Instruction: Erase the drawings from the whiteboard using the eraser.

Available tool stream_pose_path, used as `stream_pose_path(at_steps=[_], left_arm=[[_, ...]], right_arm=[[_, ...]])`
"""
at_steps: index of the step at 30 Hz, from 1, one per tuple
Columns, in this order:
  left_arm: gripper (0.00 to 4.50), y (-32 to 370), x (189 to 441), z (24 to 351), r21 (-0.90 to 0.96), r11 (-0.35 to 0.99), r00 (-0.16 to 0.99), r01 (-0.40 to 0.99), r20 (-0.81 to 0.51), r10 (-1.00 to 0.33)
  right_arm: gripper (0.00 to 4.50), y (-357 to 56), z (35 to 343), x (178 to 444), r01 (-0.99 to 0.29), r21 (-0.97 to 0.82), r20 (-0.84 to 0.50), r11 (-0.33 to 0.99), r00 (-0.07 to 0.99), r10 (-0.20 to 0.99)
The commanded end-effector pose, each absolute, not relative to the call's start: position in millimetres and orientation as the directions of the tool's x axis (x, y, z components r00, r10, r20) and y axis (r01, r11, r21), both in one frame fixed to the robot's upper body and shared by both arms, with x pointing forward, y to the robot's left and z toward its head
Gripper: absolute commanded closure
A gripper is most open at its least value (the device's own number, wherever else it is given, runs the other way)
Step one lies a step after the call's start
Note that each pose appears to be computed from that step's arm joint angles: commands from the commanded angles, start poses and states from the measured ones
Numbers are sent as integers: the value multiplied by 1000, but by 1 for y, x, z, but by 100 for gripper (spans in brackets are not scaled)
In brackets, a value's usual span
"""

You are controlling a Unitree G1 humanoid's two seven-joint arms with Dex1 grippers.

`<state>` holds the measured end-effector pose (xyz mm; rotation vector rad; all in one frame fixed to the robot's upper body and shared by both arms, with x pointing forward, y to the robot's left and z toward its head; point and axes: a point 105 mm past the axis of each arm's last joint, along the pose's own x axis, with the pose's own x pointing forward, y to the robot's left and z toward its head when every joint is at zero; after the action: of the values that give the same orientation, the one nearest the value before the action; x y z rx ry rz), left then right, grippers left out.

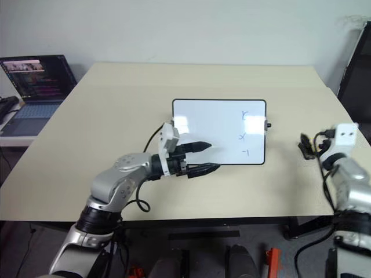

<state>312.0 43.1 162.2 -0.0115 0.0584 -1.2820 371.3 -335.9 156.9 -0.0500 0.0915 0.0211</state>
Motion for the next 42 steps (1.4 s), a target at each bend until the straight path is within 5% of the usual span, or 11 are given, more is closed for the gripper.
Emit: stream_pose_path(at_steps=[1,5,17,20,28,36,42], left_arm=[[0,37,310,172,6,253,253,967,-14,-967],[0,35,309,171,9,242,242,970,-17,-970],[0,43,306,166,12,282,282,959,-25,-959],[0,43,305,166,11,284,284,959,-24,-958],[0,45,305,166,11,290,290,957,-30,-957],[0,43,303,167,11,288,288,958,-30,-957],[0,54,305,168,21,317,317,948,-35,-948]], right_arm=[[5,-338,146,375,-112,-1,-197,994,974,110],[5,-353,124,377,-142,-44,-350,989,929,118],[5,-357,121,387,-150,-24,-370,988,920,130],[63,-357,118,387,-137,0,-370,991,920,127],[332,-359,115,386,-119,12,-368,993,923,115],[341,-357,117,388,-124,19,-356,992,926,123],[341,-354,146,393,-179,11,-274,984,945,176]])
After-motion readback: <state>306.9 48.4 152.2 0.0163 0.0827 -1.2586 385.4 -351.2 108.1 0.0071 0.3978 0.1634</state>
